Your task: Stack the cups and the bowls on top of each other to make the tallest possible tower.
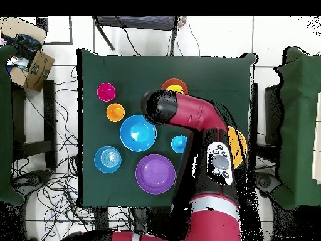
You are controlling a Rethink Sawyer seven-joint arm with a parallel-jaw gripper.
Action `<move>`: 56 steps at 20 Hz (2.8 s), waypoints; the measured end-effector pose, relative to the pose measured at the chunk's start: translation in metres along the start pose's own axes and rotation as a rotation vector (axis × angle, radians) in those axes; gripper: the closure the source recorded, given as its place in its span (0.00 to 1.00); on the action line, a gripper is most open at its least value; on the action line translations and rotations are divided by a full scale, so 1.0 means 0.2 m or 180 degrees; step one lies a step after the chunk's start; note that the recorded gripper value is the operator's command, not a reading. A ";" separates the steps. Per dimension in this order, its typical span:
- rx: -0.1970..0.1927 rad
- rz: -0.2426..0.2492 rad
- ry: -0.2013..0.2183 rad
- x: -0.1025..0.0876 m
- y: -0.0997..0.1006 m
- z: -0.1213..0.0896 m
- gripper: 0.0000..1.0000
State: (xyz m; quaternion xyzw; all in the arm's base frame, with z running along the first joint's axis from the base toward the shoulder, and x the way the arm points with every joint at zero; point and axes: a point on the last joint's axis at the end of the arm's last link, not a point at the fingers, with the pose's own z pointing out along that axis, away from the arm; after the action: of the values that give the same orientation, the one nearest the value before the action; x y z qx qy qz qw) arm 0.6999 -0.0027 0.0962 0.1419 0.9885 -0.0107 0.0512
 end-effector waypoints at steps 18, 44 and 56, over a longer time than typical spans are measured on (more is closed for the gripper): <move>-0.0284 0.0131 0.0232 0.27 -0.24 -0.06 0.00; -0.0632 -0.1180 0.0220 0.68 0.15 0.01 0.00; -0.0650 -0.1425 0.0168 0.73 0.27 0.00 0.00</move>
State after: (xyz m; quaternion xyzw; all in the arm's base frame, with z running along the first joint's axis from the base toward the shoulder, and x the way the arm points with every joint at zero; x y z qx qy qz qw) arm 0.5759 0.0897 0.0816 -0.0863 0.9923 0.0819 0.0358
